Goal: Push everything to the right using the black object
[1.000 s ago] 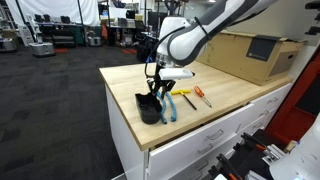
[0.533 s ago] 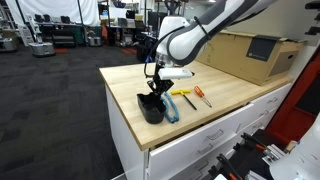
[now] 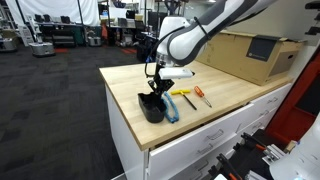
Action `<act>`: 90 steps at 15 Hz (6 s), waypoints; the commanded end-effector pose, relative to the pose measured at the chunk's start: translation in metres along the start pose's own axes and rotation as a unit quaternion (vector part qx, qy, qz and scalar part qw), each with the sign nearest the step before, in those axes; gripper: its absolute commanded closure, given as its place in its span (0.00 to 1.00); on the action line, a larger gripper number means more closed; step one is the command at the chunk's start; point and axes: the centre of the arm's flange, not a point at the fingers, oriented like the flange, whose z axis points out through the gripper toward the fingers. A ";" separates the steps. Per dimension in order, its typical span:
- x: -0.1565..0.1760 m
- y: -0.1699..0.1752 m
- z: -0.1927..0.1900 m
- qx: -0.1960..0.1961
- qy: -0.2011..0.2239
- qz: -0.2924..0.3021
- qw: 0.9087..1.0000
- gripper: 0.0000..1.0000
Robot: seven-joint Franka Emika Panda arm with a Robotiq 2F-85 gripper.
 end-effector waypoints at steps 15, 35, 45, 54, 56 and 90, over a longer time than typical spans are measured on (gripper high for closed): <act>0.004 0.006 -0.002 -0.025 -0.017 0.009 1.000 0.95; 0.021 0.005 0.011 -0.047 -0.061 0.056 0.995 0.99; 0.046 0.047 0.034 -0.047 -0.034 0.089 0.994 0.99; 0.042 0.159 0.036 -0.063 -0.026 0.030 0.997 0.99; 0.038 0.180 0.035 -0.061 -0.026 -0.018 0.998 0.99; 0.007 0.185 -0.038 -0.121 0.022 -0.165 0.979 0.00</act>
